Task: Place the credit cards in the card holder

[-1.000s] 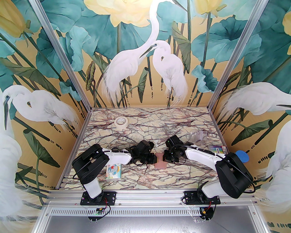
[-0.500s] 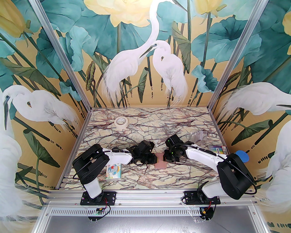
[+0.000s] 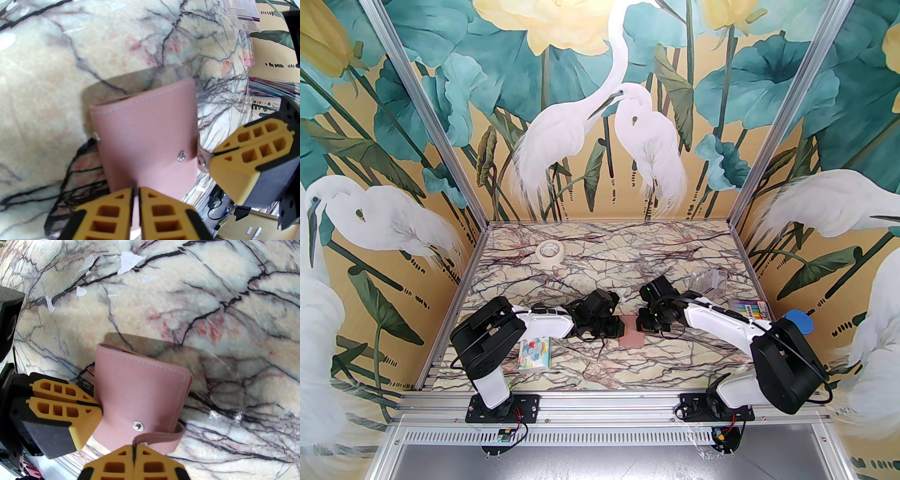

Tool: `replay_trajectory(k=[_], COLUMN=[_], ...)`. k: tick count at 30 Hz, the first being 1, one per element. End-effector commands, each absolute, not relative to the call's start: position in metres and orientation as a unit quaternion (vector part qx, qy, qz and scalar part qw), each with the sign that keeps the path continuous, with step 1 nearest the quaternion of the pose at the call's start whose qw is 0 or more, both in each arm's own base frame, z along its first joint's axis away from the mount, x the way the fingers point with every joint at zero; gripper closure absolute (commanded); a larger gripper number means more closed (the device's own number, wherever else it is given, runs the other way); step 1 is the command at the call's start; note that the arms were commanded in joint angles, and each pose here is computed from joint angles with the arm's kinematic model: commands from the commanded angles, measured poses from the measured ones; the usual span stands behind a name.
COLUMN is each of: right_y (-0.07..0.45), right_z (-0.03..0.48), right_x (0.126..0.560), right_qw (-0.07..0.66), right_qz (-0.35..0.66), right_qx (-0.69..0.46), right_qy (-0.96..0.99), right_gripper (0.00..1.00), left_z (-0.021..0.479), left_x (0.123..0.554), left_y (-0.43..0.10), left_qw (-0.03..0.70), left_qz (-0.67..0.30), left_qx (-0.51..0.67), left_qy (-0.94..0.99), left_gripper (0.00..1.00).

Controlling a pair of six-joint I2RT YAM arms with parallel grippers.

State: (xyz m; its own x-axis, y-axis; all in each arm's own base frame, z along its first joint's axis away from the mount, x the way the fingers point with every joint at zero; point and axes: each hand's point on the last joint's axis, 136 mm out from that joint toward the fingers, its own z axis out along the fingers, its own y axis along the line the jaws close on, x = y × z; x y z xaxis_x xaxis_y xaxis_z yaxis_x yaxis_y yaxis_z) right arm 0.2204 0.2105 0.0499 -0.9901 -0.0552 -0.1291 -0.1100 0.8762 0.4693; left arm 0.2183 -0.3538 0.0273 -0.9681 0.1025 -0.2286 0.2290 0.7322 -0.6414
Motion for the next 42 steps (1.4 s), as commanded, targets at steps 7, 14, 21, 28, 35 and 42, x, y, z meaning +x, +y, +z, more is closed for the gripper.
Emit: replay_trajectory(k=[7,14,21,28,35,42], right_y=[0.218,0.217,0.216,0.216,0.214,0.214], right_z=[0.044,0.039,0.036,0.032,0.025,0.021], right_x=[0.226,0.224,0.223,0.222,0.219,0.217], right_qw=[0.061,0.054,0.048,0.043,0.029,0.023], right_qz=[0.261,0.257,0.255,0.252,0.244,0.244], right_qx=[-0.053,-0.049,-0.048,-0.045,-0.041,-0.038], right_qy=[0.962,0.964,0.964,0.966,0.969,0.969], right_gripper=[1.0,1.0,1.0,1.0,1.0,1.0], left_z=[-0.004,-0.003,-0.004,-0.005,-0.005,-0.005], left_x=[0.211,0.211,0.211,0.211,0.211,0.211], left_y=[-0.339,-0.339,-0.339,-0.339,-0.339,-0.339], left_qw=[0.074,0.074,0.073,0.072,0.072,0.072], left_qz=[-0.301,-0.303,-0.303,-0.302,-0.303,-0.303], left_qx=[0.088,0.087,0.086,0.086,0.086,0.085], left_qy=[0.947,0.946,0.946,0.947,0.946,0.946], left_gripper=[0.87,0.87,0.87,0.87,0.87,0.87])
